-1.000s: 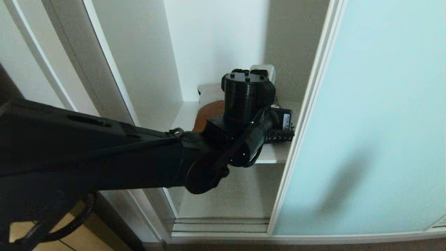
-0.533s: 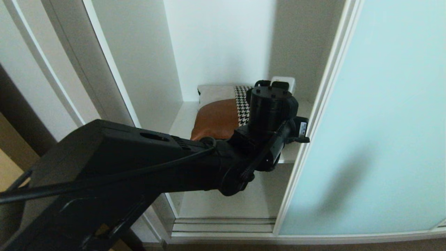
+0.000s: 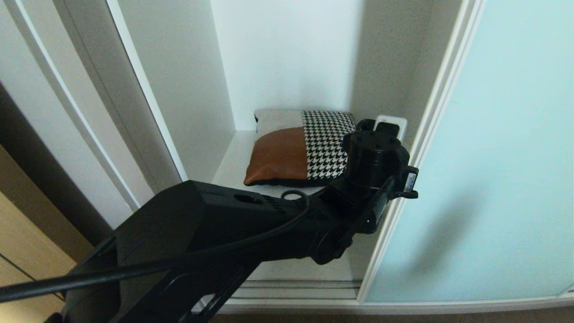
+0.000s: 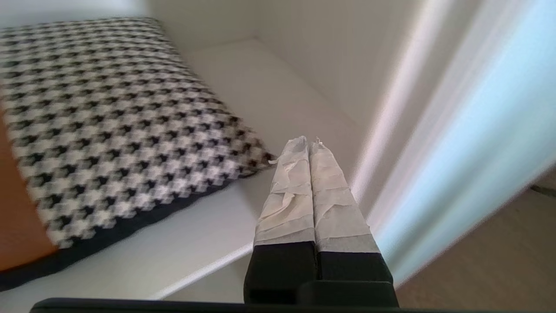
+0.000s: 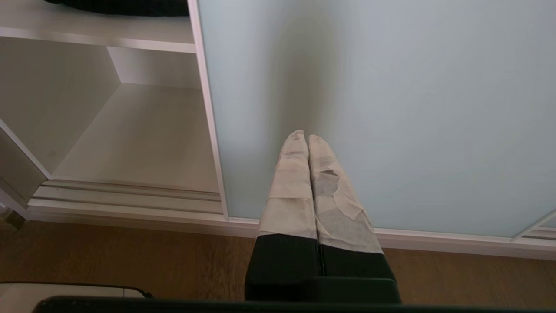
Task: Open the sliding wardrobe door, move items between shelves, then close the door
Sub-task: Open the door
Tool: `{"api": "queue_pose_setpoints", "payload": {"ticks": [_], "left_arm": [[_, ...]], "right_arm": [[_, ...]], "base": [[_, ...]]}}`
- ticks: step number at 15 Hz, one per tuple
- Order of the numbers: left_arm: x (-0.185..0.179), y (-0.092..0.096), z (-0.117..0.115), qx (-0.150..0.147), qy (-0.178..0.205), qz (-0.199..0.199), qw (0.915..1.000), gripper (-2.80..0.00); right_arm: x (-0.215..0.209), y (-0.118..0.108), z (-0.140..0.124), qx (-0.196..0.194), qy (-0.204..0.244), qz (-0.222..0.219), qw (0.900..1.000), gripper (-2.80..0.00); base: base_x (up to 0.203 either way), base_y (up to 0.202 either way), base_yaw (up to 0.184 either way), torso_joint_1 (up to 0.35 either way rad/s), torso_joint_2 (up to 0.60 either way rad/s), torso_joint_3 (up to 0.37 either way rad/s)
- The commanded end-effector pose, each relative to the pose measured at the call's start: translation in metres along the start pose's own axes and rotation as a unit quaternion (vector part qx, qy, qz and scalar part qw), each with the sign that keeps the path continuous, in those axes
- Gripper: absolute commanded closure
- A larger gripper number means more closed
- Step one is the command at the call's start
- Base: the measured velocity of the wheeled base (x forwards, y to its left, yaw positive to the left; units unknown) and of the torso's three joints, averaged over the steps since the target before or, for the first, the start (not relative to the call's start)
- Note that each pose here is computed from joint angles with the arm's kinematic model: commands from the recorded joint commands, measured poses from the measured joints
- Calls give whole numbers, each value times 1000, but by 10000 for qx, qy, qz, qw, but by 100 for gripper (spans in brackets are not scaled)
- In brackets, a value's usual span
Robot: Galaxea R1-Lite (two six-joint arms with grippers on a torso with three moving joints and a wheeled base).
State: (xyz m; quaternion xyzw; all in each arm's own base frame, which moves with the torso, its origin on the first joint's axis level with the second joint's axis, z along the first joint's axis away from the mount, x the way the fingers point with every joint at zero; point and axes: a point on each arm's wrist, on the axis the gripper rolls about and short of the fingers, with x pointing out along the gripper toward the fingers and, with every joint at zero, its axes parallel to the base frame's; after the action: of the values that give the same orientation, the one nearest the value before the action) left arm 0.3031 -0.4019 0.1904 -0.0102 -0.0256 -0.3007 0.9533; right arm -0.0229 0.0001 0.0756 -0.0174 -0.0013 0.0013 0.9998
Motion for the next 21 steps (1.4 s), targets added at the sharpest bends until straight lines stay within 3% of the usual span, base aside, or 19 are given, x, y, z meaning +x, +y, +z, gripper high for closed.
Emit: {"api": "queue_pose_setpoints", "payload": {"ticks": [1, 7, 12, 16, 19, 21], "left_arm": [[0, -9, -1, 10, -48, -68, 10000, 0], [9, -26, -15, 67, -90, -207, 9997, 0], [6, -32, -11, 21, -144, -283, 9995, 0], [-1, -54, -15, 52, -94, -679, 9976, 0], [1, -59, -28, 81, -8, -738, 9972, 0], [-1, -58, -21, 22, -77, -702, 9975, 0]], "right_arm": [[0, 0, 0, -2, -3, 2, 10000, 0], [0, 0, 0, -2, -3, 2, 10000, 0], [0, 0, 0, -2, -3, 9, 10000, 0], [0, 0, 0, -2, -3, 2, 10000, 0], [0, 0, 0, -2, -3, 2, 10000, 0], [0, 0, 0, -2, -3, 2, 10000, 0]], "base": [[0, 0, 0, 0, 0, 0], [0, 0, 0, 0, 0, 0], [0, 0, 0, 0, 0, 0], [0, 0, 0, 0, 0, 0], [0, 0, 0, 0, 0, 0], [0, 0, 0, 0, 0, 0]]}}
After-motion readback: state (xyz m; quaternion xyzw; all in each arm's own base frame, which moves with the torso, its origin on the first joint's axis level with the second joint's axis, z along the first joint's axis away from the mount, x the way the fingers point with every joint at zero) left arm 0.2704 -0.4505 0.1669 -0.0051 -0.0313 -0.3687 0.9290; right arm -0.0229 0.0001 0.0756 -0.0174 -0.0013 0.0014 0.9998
